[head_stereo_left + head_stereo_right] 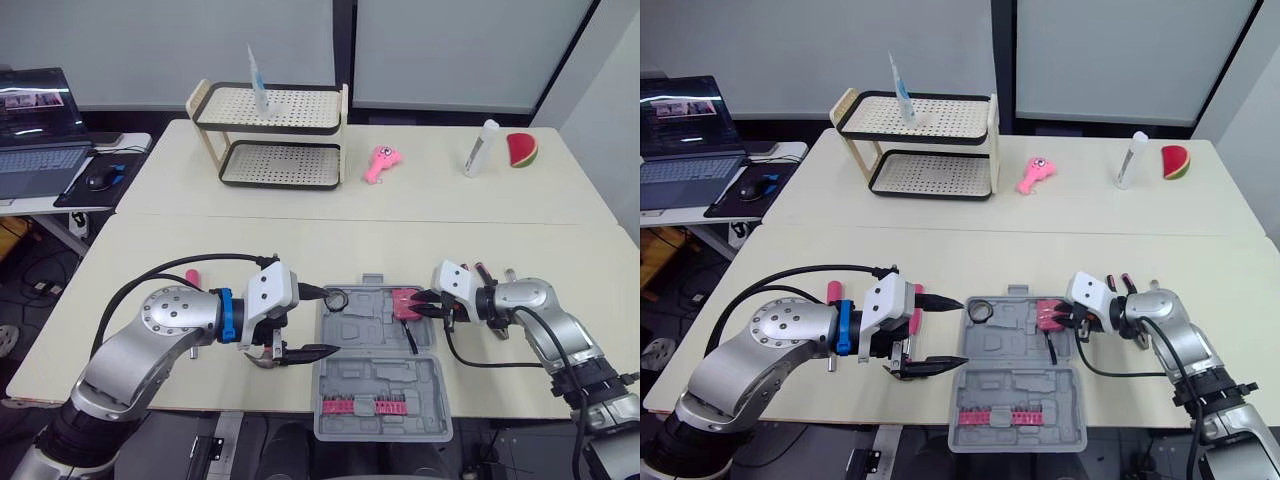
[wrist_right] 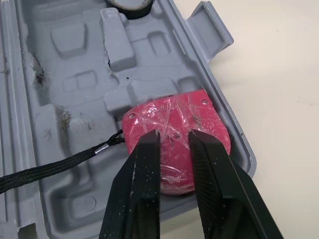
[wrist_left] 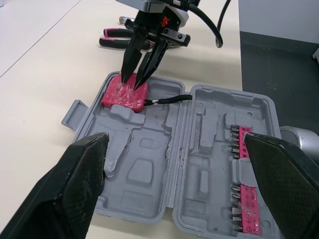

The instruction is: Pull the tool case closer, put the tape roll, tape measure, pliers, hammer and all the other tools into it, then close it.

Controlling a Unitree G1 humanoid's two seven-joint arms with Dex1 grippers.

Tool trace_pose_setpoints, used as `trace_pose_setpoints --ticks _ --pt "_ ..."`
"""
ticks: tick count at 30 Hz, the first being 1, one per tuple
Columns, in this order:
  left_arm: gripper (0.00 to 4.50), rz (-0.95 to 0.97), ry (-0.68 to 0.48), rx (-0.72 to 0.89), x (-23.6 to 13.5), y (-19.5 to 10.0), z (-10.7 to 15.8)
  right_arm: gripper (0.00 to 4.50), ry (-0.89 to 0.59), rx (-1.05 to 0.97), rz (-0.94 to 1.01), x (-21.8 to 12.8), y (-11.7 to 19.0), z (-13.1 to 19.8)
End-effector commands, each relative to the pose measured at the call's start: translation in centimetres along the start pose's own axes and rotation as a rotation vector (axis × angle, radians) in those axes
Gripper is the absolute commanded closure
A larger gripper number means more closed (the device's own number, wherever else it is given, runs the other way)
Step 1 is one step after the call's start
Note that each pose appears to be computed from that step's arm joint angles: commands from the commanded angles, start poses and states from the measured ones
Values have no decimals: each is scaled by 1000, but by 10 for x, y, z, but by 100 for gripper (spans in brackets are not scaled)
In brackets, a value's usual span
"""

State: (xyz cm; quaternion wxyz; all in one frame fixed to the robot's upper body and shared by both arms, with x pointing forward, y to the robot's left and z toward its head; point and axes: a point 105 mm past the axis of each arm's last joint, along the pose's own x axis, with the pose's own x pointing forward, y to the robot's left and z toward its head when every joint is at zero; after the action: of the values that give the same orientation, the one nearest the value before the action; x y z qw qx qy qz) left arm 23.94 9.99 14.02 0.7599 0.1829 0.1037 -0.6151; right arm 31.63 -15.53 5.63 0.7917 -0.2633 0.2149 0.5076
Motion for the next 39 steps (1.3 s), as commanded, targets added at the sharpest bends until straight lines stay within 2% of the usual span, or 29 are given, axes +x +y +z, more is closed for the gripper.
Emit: trace_pose_setpoints --ticks 1,5,12,17,21,27,33,34,37,39 --pt "0 2 -4 24 -4 0 6 369 106 74 57 9 12 -27" --pt "0 8 3 22 -6 1 4 369 121 58 55 14 11 -30" --pt "0 122 -6 -29 -24 17 -10 369 -113 -60 -79 11 0 19" --pt "0 300 -31 -91 -60 40 -25 369 -224 -119 -170 -19 -6 52" --pt "0 506 -66 -148 -102 56 -41 369 -250 -141 -291 -58 -12 61" --pt "0 794 -88 -276 -165 56 -78 369 -173 -40 -572 -125 -28 26" --pt "0 1091 -89 -412 -210 43 -126 369 -127 140 -782 -174 -17 -25" --pt "0 1124 -88 -436 -214 38 -134 314 -115 162 -805 -181 -14 -33" --pt "0 1238 -57 -562 -224 12 -168 271 -70 291 -877 -198 8 -70" --pt "0 1278 -47 -620 -226 -2 -180 240 -46 345 -873 -201 22 -83"
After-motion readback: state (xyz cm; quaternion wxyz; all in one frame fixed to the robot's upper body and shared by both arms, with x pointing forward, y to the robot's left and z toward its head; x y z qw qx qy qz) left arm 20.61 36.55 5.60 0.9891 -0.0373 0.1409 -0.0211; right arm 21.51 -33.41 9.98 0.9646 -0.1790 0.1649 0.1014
